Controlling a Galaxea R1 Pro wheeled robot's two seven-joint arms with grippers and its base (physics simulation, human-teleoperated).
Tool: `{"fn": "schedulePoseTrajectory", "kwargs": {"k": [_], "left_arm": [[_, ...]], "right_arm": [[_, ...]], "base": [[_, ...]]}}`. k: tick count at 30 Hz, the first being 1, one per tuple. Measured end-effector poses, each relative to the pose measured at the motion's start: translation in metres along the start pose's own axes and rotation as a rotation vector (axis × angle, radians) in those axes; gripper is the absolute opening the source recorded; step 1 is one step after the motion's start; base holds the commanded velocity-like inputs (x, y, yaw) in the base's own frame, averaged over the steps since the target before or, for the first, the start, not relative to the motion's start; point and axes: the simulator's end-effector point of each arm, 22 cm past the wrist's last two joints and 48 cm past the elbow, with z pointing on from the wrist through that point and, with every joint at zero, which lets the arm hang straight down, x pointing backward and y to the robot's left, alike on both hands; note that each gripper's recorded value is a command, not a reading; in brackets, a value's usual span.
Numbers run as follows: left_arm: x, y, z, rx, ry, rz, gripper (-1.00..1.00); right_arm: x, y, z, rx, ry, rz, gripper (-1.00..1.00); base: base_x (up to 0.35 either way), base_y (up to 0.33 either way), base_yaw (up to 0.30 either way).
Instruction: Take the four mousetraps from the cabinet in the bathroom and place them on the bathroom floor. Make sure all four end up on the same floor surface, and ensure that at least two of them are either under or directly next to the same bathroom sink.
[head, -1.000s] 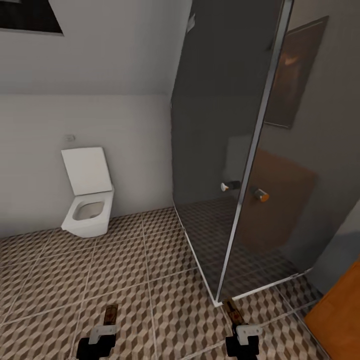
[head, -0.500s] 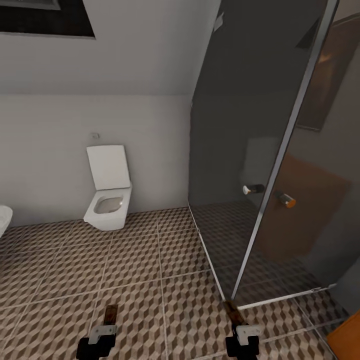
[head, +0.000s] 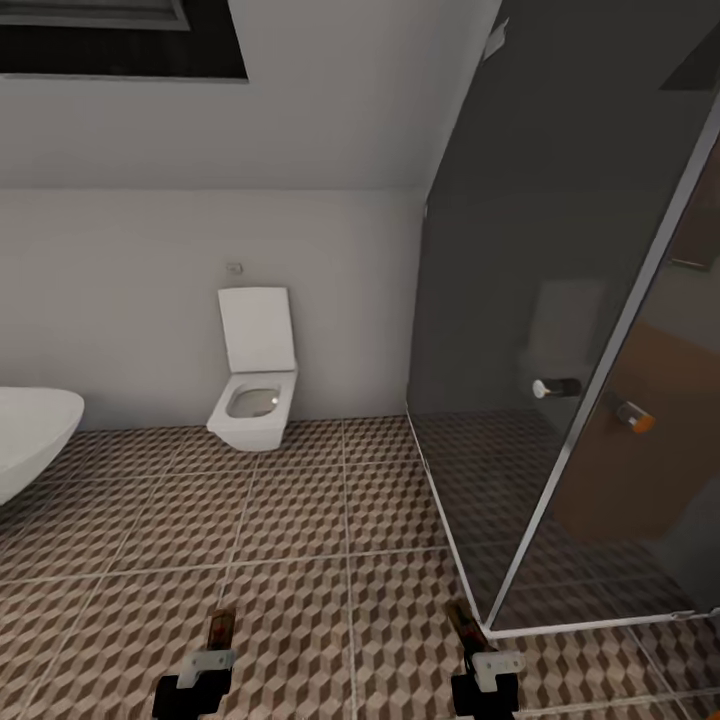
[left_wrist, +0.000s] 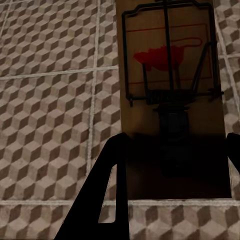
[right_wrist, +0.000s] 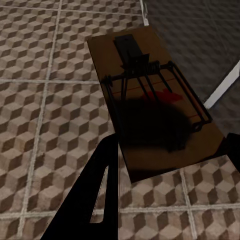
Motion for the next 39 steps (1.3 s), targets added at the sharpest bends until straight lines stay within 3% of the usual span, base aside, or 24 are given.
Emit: {"fn": "schedulePoseTrajectory", "kwargs": {"k": [39], "left_arm": [[0.0000, 0.0001, 0.0000, -0.001, 0.000, 0.000, -1.00]], "right_arm": [[0.0014, 0.0005, -0.0004, -0.001, 0.003, 0.000, -1.00]], "base": [[0.000, 0.000, 0.233]]}}
